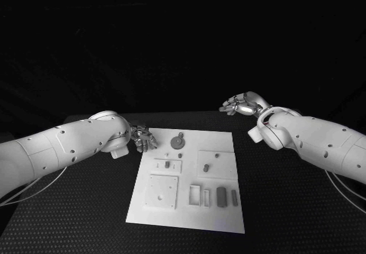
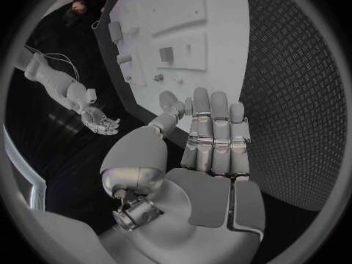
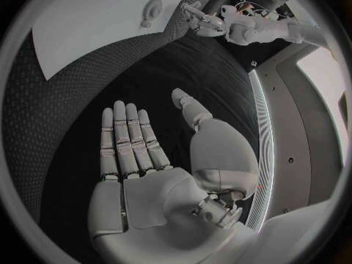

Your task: Assemble the parts on the task board

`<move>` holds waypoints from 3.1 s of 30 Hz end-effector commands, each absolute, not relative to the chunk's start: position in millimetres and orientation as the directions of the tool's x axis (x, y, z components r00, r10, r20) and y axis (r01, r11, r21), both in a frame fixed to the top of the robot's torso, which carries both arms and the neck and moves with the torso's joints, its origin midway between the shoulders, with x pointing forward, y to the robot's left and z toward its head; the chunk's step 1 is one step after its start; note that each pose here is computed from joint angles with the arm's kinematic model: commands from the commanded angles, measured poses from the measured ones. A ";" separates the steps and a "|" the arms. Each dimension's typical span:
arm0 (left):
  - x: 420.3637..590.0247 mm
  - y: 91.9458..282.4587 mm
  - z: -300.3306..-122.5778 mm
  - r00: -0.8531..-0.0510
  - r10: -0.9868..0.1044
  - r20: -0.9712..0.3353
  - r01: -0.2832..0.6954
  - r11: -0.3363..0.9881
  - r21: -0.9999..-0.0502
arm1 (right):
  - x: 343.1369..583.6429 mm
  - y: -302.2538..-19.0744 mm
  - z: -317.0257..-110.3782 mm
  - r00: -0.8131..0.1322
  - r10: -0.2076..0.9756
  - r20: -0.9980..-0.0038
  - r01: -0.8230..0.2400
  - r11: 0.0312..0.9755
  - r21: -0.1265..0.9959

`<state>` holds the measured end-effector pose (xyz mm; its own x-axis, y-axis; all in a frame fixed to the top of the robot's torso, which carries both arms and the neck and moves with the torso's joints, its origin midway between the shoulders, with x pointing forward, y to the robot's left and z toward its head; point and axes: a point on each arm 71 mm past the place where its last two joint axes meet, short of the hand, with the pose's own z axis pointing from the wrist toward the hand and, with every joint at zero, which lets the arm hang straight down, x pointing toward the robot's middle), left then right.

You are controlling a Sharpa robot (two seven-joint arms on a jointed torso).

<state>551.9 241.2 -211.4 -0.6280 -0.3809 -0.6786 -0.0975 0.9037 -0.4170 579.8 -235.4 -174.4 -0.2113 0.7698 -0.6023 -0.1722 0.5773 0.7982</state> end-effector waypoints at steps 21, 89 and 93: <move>508.3 231.3 -234.9 -0.651 -0.303 -0.695 -0.020 0.923 -0.384 | 579.8 -236.2 -174.8 -0.224 0.771 -0.597 -0.174 0.571 0.802; 505.0 213.1 -249.0 -0.605 -0.203 -0.770 0.047 0.956 -0.289 | 579.0 -237.8 -176.1 -0.226 0.771 -0.596 -0.171 0.571 0.803; 504.6 212.0 -249.4 -0.608 -0.195 -0.770 0.053 0.958 -0.284 | 578.9 -237.6 -176.1 -0.227 0.771 -0.595 -0.171 0.570 0.803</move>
<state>504.9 214.4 -249.6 -0.6130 -0.2073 -0.7624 0.0393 0.9558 -0.2915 579.5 -239.3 -175.9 -0.2131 0.7721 -0.5987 -0.1634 0.5760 0.8010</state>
